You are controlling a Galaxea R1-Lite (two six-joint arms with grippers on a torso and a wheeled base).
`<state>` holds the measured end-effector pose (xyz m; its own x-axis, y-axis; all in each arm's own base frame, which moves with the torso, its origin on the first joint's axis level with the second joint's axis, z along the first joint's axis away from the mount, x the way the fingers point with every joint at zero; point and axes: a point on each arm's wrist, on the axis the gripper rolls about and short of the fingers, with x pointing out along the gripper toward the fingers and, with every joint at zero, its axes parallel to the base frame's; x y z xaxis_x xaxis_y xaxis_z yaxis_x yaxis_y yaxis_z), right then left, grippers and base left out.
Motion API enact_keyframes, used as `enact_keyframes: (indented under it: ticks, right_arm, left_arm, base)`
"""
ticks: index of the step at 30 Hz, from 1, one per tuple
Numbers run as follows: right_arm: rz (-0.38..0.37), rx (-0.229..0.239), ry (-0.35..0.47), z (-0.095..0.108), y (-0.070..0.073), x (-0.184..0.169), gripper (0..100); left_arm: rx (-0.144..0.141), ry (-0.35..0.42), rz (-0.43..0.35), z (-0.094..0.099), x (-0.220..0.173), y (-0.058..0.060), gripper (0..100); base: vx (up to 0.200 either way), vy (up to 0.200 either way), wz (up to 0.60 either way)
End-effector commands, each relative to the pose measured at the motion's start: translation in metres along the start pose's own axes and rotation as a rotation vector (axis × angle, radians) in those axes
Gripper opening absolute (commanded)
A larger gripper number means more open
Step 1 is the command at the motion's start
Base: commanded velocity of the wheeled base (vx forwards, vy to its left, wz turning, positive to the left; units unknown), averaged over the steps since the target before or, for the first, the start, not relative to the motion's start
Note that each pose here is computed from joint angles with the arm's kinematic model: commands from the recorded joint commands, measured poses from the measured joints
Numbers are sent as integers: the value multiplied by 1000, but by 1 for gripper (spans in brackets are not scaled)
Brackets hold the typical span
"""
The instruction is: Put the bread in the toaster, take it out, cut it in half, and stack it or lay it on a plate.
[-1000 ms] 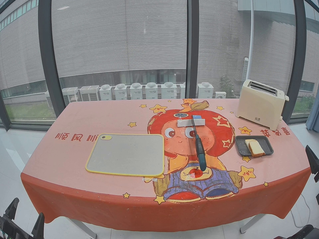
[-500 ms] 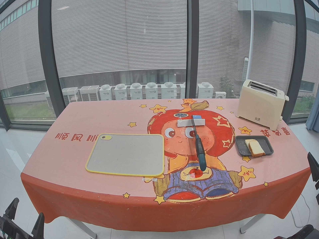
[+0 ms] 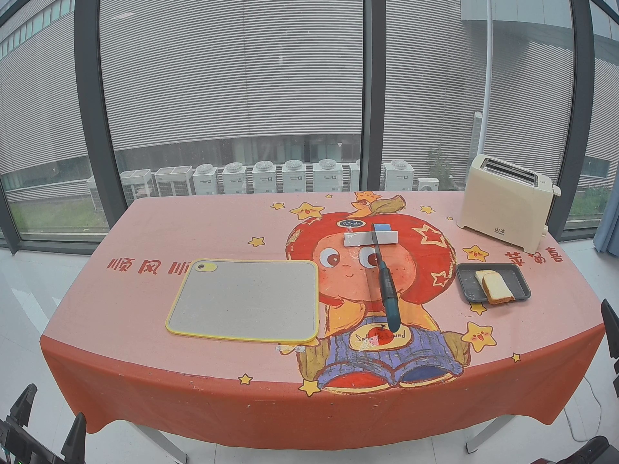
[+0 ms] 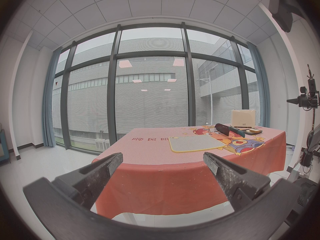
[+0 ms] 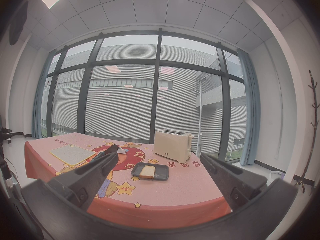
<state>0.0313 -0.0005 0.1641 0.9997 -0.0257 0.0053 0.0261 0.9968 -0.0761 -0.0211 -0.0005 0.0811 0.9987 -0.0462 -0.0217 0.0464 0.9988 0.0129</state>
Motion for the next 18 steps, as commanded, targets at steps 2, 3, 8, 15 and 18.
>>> enact_keyframes:
  ticks: [2,3,8,15,18]
  right_arm:
    - [5,-1,-10,0,0,-2,100]
    - [8,-1,-11,-1,0,-2,100]
    - [7,-1,-21,-3,0,-5,100]
    - [7,-1,-24,-6,0,-7,100]
    - [7,-1,-23,-11,1,-9,100]
  left_arm:
    - [0,18,1,-5,1,0,100]
    - [-1,20,1,-5,1,0,100]
    - [-1,20,1,-5,1,0,100]
    - [0,18,1,-5,1,0,100]
    - [-1,20,1,-5,1,0,100]
  base:
    - [0,0,0]
    - [0,0,0]
    - [0,0,0]
    - [0,0,0]
    - [0,0,0]
